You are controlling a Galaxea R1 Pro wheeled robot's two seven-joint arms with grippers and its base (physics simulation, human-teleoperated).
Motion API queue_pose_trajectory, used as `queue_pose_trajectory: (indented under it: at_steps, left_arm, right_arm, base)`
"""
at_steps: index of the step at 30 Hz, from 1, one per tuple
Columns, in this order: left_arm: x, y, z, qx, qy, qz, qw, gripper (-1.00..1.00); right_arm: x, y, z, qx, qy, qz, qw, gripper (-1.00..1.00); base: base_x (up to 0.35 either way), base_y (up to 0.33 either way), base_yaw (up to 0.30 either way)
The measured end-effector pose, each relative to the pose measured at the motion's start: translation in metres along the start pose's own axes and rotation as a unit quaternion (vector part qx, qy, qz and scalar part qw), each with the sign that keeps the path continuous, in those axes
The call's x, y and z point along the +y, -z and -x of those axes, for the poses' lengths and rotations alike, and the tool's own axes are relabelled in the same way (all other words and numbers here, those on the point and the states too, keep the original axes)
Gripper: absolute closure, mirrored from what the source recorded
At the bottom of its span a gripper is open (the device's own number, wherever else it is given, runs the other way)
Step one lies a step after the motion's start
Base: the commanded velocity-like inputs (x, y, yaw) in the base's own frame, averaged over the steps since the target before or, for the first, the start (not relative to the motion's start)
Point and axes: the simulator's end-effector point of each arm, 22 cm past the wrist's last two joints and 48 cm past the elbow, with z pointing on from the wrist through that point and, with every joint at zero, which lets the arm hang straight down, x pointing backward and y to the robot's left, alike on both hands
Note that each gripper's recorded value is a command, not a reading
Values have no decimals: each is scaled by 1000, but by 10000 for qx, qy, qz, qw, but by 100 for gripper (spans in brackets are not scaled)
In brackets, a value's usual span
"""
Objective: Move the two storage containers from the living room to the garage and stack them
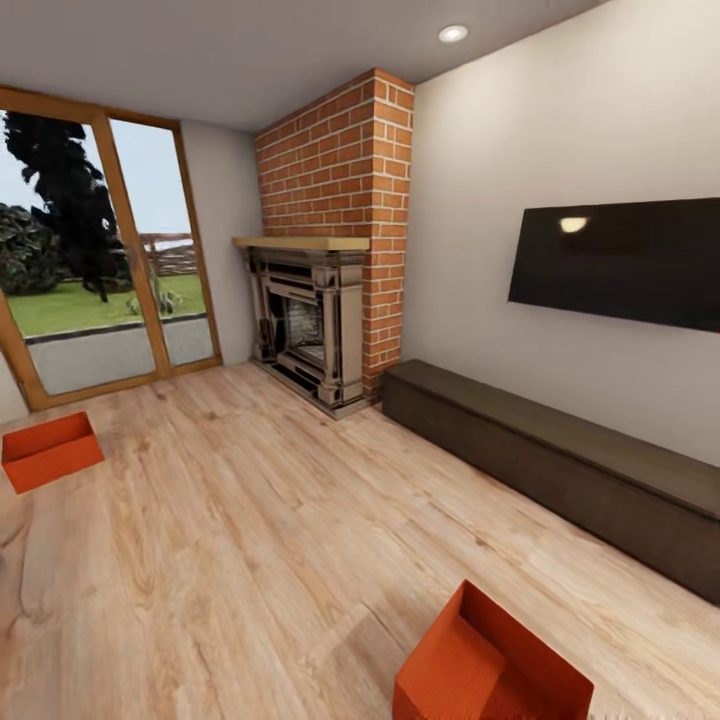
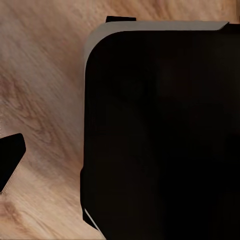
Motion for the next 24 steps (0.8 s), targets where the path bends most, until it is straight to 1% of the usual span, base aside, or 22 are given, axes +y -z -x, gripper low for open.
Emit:
queue_pose_trajectory:
  at_steps: [8,19,24]
  left_arm:
    - [-1,0,0,0,-1,-5,10000,-100]
    - [-1,0,0,-3,-6,-13,10000,-100]
    - [-1,0,0,-3,-7,-14,10000,-100]
  right_arm:
    - [0,0,0,4,0,0,10000,-100]
    - [0,0,-1,13,0,1,10000,-100]
    - [0,0,-1,20,1,2,10000,-100]
  base:
    - [20,17,-248]
    - [245,210,-245]
    - [267,227,-57]
